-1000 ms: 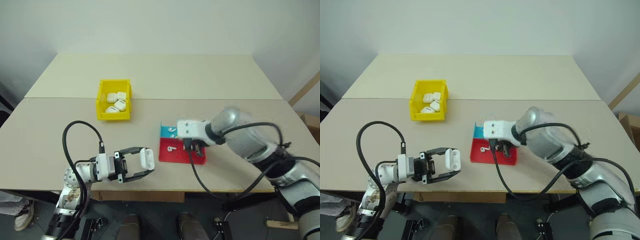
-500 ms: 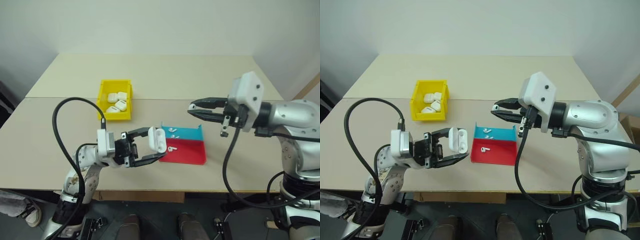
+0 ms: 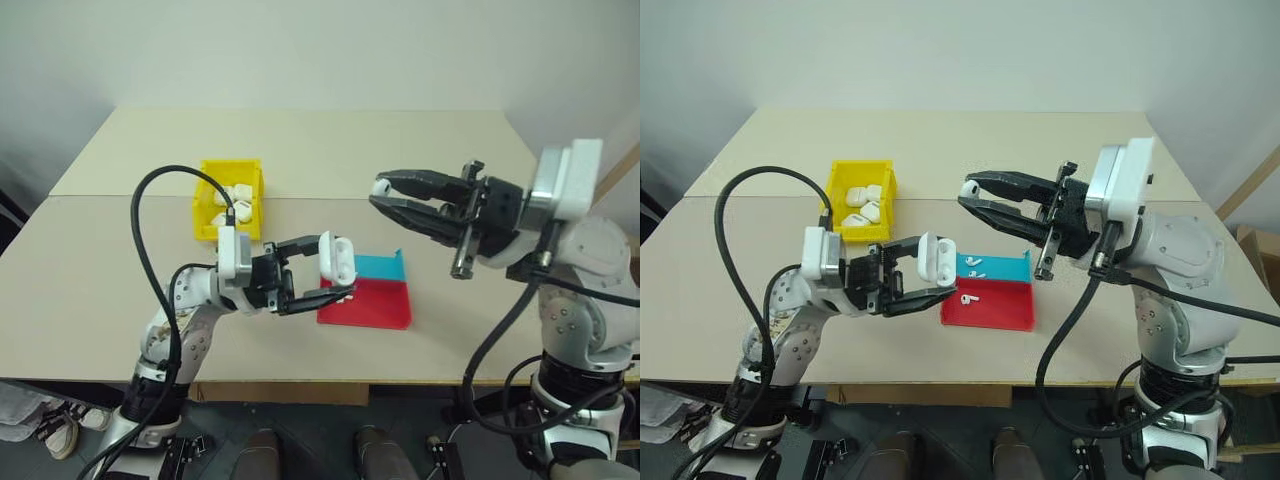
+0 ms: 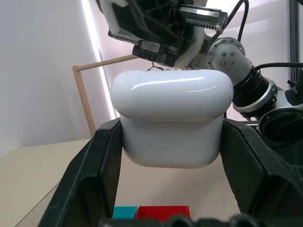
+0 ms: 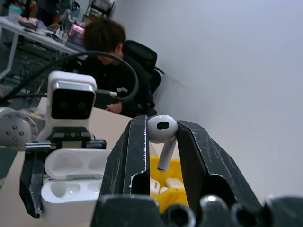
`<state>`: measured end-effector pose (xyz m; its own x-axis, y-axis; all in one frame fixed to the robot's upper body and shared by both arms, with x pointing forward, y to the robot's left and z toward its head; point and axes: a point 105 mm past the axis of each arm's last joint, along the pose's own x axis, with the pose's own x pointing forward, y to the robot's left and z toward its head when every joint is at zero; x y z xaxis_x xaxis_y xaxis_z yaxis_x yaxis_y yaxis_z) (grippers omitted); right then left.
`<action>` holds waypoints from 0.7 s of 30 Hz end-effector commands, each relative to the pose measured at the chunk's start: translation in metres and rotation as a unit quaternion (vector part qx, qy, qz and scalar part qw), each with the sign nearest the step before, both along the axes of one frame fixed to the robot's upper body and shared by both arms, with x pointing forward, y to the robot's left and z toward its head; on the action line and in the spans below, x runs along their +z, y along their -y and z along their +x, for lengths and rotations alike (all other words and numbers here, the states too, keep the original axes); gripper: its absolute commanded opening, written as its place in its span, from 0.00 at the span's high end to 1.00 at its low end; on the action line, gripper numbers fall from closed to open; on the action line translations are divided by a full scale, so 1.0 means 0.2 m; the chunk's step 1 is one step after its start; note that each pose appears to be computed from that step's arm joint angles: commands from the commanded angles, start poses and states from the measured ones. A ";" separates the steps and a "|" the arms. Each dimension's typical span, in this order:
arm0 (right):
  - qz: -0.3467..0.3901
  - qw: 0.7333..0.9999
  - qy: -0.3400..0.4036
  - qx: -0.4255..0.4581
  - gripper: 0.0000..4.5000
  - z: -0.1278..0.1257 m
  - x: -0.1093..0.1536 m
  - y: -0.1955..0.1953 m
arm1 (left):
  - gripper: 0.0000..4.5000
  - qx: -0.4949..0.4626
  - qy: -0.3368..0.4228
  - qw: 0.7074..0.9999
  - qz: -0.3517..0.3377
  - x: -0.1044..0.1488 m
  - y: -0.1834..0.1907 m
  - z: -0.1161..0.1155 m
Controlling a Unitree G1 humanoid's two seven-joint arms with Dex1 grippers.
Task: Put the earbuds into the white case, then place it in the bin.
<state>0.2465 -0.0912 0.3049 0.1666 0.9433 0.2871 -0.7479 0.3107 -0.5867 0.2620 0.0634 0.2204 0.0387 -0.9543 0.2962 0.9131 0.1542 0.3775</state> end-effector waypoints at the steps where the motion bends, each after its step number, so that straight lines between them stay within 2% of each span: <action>1: 0.011 0.999 0.023 0.029 0.80 -0.03 0.02 -0.02 | 0.38 -0.005 0.014 1.000 -0.005 0.05 0.02 0.00; 11: 0.033 0.997 0.025 0.072 0.80 -0.01 0.02 -0.06 | 0.38 -0.012 0.027 1.000 -0.004 0.12 0.04 0.04; 21: 0.033 0.995 0.031 0.086 0.80 -0.01 0.01 -0.08 | 0.38 -0.014 0.028 0.999 -0.007 0.12 0.05 0.04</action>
